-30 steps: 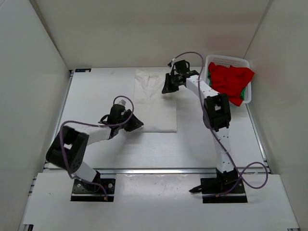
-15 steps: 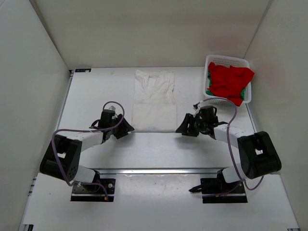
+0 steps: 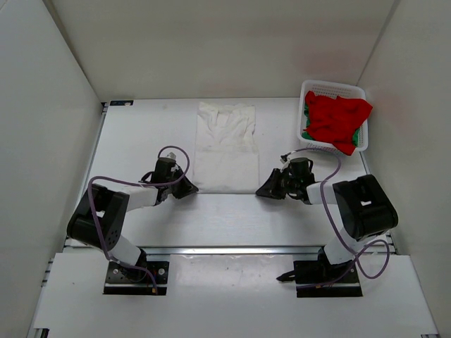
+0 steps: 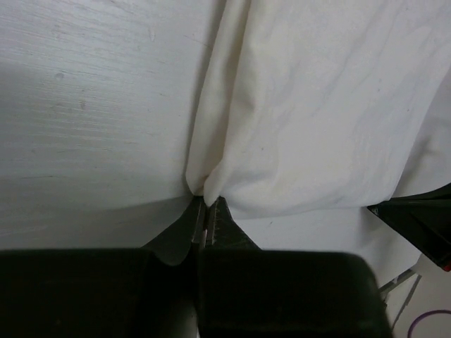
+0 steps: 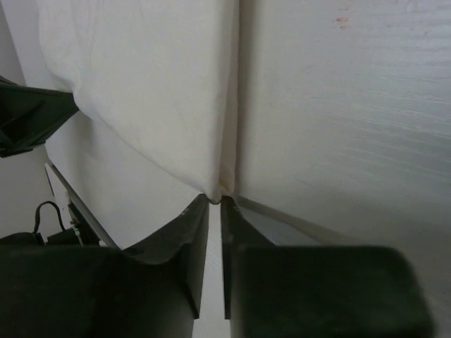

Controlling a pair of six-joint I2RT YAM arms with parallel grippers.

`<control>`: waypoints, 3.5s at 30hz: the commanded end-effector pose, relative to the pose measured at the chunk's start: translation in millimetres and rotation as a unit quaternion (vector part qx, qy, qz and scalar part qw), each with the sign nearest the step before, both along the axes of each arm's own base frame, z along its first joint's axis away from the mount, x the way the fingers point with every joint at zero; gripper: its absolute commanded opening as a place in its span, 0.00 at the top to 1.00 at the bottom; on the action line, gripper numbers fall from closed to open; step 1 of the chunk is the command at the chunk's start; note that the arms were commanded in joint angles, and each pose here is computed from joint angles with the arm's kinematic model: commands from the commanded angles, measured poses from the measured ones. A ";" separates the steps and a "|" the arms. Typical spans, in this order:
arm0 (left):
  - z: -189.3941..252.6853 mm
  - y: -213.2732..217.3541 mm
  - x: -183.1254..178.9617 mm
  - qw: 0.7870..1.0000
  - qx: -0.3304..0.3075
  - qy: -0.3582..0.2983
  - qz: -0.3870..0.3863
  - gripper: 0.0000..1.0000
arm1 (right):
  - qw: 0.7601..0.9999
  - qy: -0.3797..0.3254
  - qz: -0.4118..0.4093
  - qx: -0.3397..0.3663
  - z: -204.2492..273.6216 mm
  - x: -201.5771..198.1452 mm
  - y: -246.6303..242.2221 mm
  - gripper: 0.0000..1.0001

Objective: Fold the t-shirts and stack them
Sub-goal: Grab one side of the 2/3 rectangular tshirt with both arms, then fold the long partially folded tshirt into a neat square, then put the neatly folded tshirt into the corner of the board with the left arm

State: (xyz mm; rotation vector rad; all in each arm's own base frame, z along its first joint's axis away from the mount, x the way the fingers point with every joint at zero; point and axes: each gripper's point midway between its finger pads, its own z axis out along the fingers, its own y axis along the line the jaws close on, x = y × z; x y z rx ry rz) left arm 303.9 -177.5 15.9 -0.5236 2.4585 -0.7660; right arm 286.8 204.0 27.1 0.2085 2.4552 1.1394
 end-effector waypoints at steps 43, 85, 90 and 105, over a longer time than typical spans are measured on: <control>161.1 1.7 -53.2 0.991 -0.032 -0.123 -0.035 1.00 | 0.991 -0.117 0.060 -0.011 129.3 -39.9 15.0 1.00; 76.1 -25.0 200.4 0.981 0.003 -0.167 -0.104 0.14 | 0.981 -0.192 -0.006 -0.037 172.4 144.3 -14.0 0.95; 46.3 -52.2 199.5 0.974 0.034 -0.145 -0.172 0.14 | 0.986 -0.166 0.012 -0.032 145.6 101.1 -12.1 0.81; 71.9 -29.6 258.5 0.987 -0.022 -0.145 -0.064 1.00 | 0.990 -0.133 0.035 0.001 102.9 13.1 -7.7 0.78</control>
